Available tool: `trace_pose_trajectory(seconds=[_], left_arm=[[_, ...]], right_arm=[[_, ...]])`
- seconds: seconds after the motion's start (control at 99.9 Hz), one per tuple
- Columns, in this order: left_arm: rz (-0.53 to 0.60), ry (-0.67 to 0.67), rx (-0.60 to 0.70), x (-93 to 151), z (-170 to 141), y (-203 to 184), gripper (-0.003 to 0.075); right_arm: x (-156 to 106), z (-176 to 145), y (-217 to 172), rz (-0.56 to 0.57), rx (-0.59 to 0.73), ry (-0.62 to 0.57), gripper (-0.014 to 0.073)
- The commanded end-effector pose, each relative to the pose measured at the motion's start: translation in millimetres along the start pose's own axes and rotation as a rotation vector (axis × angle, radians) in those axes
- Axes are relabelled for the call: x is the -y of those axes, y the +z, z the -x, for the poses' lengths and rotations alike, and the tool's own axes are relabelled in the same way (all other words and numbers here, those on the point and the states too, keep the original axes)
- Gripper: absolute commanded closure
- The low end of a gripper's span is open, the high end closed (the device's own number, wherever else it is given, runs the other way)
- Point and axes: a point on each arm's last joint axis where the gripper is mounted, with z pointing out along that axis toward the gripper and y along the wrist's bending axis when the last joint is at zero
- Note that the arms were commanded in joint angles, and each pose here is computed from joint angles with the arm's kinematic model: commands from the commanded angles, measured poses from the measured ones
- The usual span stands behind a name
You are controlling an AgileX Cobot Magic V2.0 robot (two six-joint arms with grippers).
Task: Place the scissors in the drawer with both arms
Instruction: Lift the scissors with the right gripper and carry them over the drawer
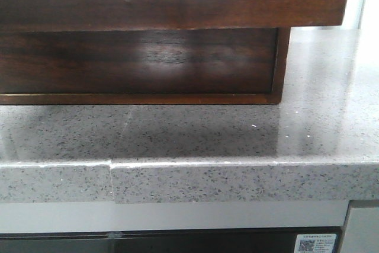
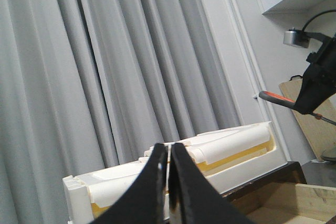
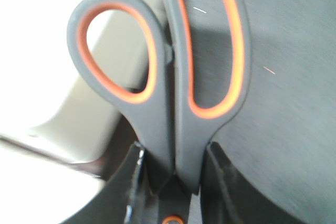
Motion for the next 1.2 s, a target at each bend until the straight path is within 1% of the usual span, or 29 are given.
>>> trace_pose_trajectory(seconds=[0.0,0.05,0.14,0.29,0.45,0.591,0.771,1.001,1.121,1.191], left_arm=[[-0.002,-0.024,0.082,-2,14,3,0.0742],[-0.002,-0.024,0.082,-2,14,3,0.0742],[-0.002,-0.024,0.082,-2,14,3,0.0742],[-0.002,-0.024,0.082,-2,14,3,0.0742],[-0.002,-0.024,0.082,-2,14,3,0.0742],[-0.002,-0.024,0.082,-2,14,3,0.0742],[-0.002,-0.024,0.082,-2,14,3,0.0742],[-0.002,-0.024,0.082,-2,14,3,0.0742],[-0.002,-0.024,0.082,-2,14,3,0.0742],[-0.002,-0.024,0.082,-2,14,3,0.0742]], right_arm=[[-16,16,-26,0.090,0.167,-0.085,0.0664],[-22,19,-30,0.142,0.194,-0.110,0.0664],[-29,22,-32,0.169,0.220,-0.138,0.0664],[-50,22,-31,0.237,0.238,-0.299,0.0663],[-77,23,-31,0.299,0.289,-0.414,0.0653],[-98,21,-31,0.316,0.314,-0.504,0.0653],[-118,17,-22,0.348,0.292,-0.591,0.0653],[-139,10,3,0.343,0.225,-0.709,0.0653],[-150,5,15,0.359,0.189,-0.766,0.0653],[-158,1,23,0.378,0.164,-0.819,0.0653]])
